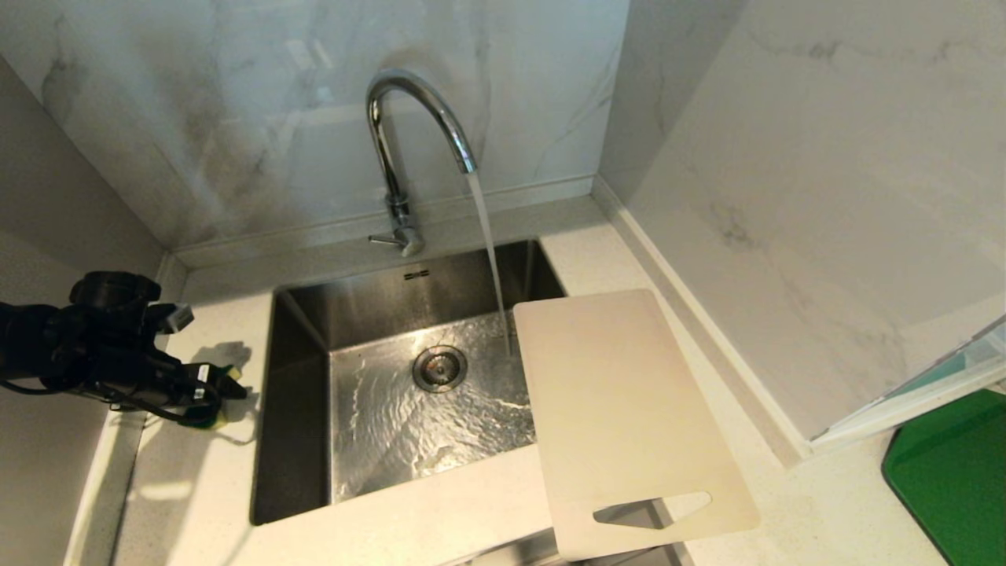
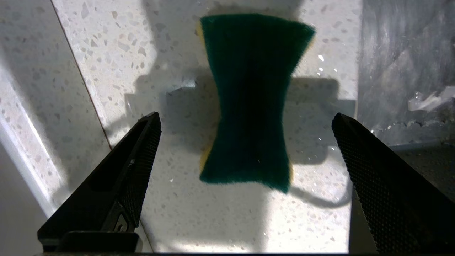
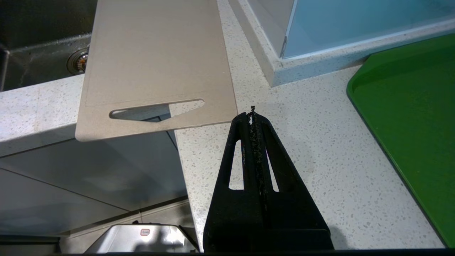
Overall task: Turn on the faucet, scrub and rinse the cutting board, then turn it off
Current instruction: Pick up the cleaning cloth
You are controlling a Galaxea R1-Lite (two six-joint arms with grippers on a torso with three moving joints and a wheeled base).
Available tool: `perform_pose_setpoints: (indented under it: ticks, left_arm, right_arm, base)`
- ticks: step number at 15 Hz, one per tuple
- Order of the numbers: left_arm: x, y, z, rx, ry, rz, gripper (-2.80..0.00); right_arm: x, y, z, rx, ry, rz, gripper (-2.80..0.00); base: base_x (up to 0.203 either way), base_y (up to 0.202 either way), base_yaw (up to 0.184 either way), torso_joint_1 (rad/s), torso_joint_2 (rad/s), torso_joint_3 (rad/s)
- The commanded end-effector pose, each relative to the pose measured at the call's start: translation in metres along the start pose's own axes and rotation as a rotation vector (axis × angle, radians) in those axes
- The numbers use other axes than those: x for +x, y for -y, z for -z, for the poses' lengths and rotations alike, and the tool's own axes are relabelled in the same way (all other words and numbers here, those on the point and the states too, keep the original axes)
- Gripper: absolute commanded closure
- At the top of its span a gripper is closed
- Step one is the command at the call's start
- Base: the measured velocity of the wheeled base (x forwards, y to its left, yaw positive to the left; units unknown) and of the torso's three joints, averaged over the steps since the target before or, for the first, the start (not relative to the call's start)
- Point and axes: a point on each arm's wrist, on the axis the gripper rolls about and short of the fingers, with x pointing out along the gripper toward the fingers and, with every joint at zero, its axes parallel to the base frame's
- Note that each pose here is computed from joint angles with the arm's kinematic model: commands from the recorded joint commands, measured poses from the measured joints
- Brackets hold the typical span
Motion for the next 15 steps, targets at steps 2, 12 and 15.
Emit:
perform_pose_setpoints:
  ticks: [2, 12, 15]
  left_arm:
    - [0.007, -0.003, -0.001, -0.007, -0.008, -0.006, 0.00]
    - [0.006, -0.004, 0.000, -0.019, -0.008, 0.036, 0.00]
    - [-0.017, -0.001, -0.008, -0.011, 0.055, 0.043, 0.00]
  right_arm:
    - [0.000, 0.000, 0.000, 0.001, 0.000, 0.000, 0.00]
    - [0.000, 0.000, 0.000, 0.001, 0.000, 0.000, 0.00]
    - [0.000, 0.000, 0.000, 0.000, 0.000, 0.000, 0.00]
  base:
    - [0.000, 0.000, 0.000, 0.000, 0.00, 0.000]
    - [0.000, 0.000, 0.000, 0.000, 0.00, 0.000]
    - [0.000, 0.000, 0.000, 0.000, 0.00, 0.000]
